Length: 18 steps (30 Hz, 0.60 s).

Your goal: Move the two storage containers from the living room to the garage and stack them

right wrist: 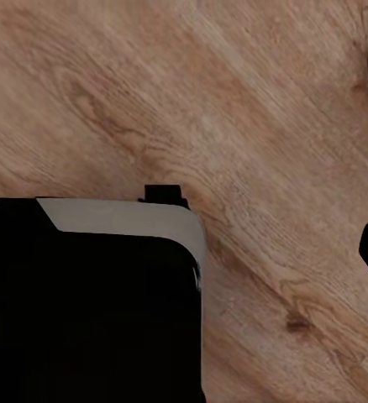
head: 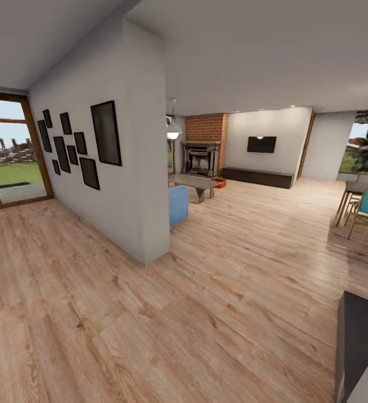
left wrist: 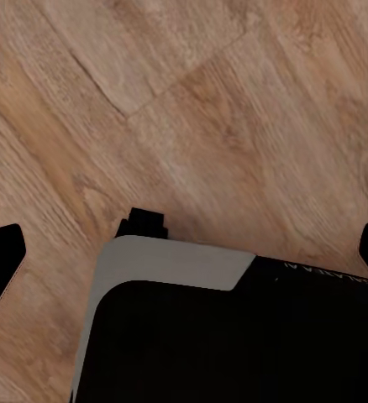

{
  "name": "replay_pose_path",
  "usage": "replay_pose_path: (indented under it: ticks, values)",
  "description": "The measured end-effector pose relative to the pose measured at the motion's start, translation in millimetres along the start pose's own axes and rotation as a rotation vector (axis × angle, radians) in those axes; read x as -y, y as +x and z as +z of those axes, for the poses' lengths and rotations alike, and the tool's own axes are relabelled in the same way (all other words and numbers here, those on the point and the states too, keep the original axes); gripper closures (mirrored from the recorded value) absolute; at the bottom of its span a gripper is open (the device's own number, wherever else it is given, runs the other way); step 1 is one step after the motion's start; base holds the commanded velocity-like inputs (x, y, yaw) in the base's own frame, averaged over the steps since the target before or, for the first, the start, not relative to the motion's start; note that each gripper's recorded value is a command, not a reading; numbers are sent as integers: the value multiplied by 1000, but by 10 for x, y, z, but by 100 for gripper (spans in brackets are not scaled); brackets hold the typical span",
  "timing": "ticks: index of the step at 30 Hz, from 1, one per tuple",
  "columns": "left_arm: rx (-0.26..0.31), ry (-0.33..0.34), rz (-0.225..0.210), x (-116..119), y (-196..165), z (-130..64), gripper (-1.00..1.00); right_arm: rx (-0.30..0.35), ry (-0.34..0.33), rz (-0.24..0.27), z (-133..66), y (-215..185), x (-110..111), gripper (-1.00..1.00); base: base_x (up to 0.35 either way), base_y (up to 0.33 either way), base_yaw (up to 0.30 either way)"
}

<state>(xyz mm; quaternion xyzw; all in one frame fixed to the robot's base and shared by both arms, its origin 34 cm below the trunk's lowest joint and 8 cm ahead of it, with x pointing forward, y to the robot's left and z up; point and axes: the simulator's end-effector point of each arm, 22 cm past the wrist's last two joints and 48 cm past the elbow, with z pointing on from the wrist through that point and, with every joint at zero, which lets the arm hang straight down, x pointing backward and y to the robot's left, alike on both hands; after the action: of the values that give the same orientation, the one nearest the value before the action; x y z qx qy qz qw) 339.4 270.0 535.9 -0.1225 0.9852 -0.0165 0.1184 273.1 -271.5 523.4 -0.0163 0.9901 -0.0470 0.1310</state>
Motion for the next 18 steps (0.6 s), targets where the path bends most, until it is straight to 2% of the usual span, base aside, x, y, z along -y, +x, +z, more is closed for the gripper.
replay_pose_path:
  ticks: [14,18]
  values:
    - [2,1,0,10,-5,0,-100,-3,-3,3,2,7,20,-100,324,0,-294]
    - [2,2,0,11,-5,0,-100,-2,-3,2,3,3,22,-100,324,0,-133]
